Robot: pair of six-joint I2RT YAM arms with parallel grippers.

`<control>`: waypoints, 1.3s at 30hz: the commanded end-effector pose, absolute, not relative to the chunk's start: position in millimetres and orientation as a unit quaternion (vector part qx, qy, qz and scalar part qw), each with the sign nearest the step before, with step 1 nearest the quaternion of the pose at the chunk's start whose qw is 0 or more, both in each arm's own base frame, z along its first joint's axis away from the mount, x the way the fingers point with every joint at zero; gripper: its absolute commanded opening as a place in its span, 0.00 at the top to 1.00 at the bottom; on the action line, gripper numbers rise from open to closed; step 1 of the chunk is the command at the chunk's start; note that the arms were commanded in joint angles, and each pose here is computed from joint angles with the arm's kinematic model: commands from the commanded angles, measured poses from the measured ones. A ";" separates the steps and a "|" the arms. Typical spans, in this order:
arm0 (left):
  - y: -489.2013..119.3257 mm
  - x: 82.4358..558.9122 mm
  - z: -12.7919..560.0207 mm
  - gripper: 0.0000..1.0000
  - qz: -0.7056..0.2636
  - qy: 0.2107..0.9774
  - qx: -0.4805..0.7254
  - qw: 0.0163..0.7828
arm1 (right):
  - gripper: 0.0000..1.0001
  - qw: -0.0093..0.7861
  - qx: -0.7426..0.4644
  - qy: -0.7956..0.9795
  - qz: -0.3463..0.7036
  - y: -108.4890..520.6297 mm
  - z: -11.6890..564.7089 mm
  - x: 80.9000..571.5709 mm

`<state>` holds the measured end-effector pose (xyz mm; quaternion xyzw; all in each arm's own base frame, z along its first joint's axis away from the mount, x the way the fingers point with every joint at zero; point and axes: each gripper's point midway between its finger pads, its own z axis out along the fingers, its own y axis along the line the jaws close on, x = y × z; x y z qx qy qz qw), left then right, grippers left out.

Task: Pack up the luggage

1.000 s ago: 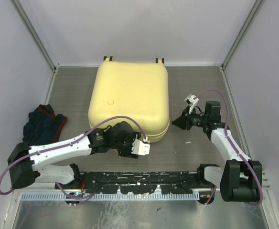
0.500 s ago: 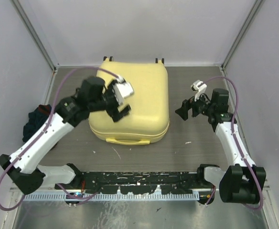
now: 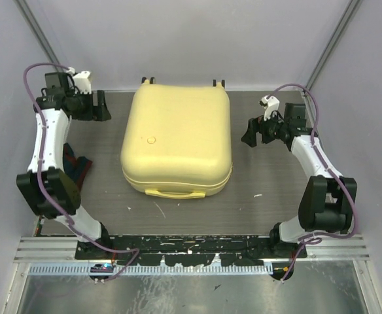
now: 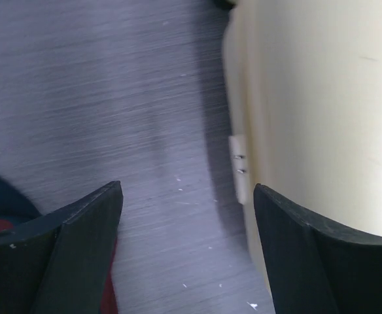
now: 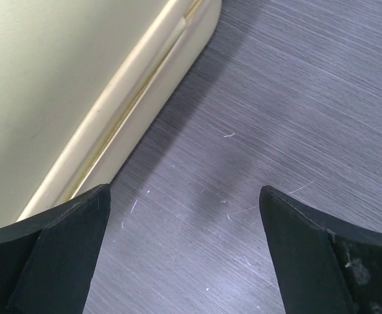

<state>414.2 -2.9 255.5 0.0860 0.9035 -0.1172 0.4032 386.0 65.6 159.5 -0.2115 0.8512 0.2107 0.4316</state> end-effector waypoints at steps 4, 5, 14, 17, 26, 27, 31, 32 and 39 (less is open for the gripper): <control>-3.4 447.2 197.1 0.22 -0.189 0.919 0.096 0.333 | 0.00 0.430 -0.199 0.856 0.209 66.9 159.2 403.7; -11.9 448.5 189.3 0.22 -0.197 0.920 0.106 0.323 | 0.00 0.426 -0.201 0.857 0.210 68.5 155.5 401.9; -133.6 413.4 156.6 0.25 -0.247 0.907 0.218 0.262 | 0.00 0.414 -0.191 0.868 0.197 64.8 140.0 386.4; -164.4 399.9 152.9 0.24 -0.243 0.896 0.250 0.276 | 0.00 0.407 -0.199 0.871 0.191 63.2 133.7 376.3; -160.1 376.6 166.5 0.21 -0.225 0.906 0.221 0.283 | 0.00 0.415 -0.198 0.874 0.161 53.7 137.6 376.6; -153.6 376.2 171.0 0.17 -0.217 0.908 0.215 0.289 | 0.00 0.417 -0.197 0.874 0.154 50.4 140.6 377.4; -118.3 375.1 201.9 0.02 -0.202 0.919 0.170 0.293 | 0.00 0.435 -0.190 0.867 0.152 38.5 168.2 376.5; -109.0 374.7 211.8 0.02 -0.196 0.921 0.160 0.297 | 0.00 0.441 -0.188 0.865 0.152 35.0 177.3 376.1; -58.0 362.5 270.2 0.02 -0.147 0.934 0.110 0.307 | 0.00 0.474 -0.145 0.853 0.160 16.8 248.5 372.9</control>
